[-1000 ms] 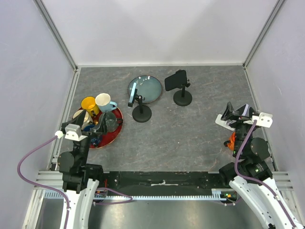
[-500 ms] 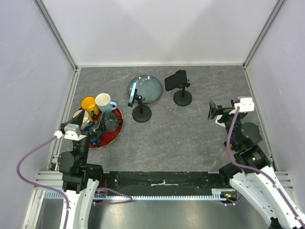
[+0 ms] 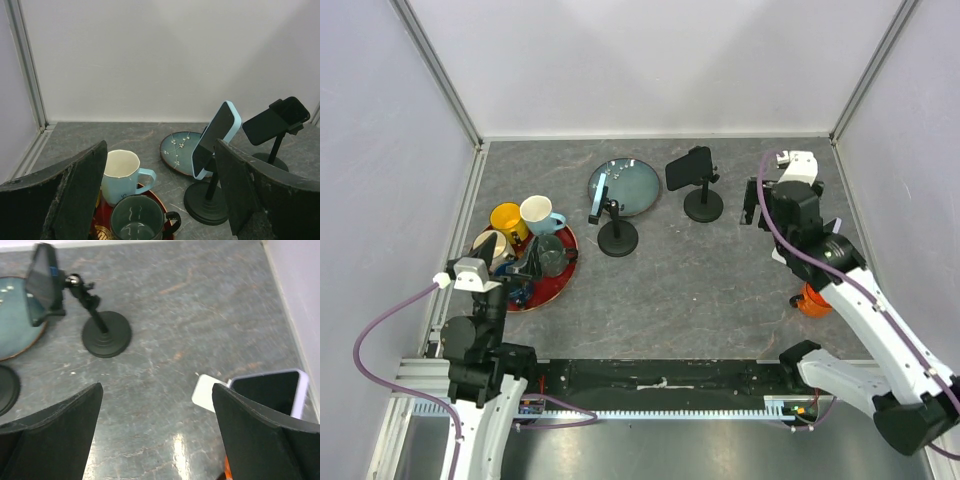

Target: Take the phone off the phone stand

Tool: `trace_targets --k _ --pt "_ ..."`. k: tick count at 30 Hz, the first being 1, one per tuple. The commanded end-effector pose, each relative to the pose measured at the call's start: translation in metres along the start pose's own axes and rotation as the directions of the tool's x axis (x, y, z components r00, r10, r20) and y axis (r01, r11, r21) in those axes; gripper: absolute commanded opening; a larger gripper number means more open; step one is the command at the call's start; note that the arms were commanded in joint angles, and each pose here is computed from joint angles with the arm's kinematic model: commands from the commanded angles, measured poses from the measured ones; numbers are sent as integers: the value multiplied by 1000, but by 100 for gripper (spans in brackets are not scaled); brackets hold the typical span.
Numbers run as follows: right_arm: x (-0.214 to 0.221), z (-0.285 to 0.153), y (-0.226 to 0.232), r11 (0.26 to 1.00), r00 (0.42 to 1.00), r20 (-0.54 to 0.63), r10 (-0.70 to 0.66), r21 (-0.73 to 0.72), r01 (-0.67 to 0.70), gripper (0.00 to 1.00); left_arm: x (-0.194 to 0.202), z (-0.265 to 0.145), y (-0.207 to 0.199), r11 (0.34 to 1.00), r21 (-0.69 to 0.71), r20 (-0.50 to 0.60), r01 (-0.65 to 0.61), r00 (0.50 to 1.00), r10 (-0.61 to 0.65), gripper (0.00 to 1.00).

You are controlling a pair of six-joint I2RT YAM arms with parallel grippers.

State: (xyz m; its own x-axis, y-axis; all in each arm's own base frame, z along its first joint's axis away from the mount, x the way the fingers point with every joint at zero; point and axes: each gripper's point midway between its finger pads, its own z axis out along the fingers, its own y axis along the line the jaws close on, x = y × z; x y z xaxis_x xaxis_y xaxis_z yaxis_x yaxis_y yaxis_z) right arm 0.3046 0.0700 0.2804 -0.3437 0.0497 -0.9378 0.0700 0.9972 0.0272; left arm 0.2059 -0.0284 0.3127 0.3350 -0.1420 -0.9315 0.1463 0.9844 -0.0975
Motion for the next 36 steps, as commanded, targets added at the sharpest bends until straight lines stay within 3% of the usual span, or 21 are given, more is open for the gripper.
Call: trace_targets --k 1,9,14,18,25,36 --pt "0 -7 -51 958 993 -80 84 279 -58 98 -35 -15 -1 1000 1 105 10 994 -10 94" --pt "16 -4 -134 833 963 -132 235 537 -130 98 -39 -18 -4 999 10 103 32 994 -33 93" --pt "40 12 -150 796 916 -176 361 570 -204 93 -37 -19 -11 998 49 90 36 995 -40 93" --pt "54 26 -152 796 878 -220 425 552 -247 83 -38 -20 -15 996 73 85 42 995 -48 93" --pt "81 51 -146 803 808 -287 514 493 -336 79 -37 -22 -16 996 79 76 36 996 -42 93" --pt "97 42 -155 790 816 -280 505 530 -308 56 -34 -21 -17 996 83 72 25 997 -31 92"
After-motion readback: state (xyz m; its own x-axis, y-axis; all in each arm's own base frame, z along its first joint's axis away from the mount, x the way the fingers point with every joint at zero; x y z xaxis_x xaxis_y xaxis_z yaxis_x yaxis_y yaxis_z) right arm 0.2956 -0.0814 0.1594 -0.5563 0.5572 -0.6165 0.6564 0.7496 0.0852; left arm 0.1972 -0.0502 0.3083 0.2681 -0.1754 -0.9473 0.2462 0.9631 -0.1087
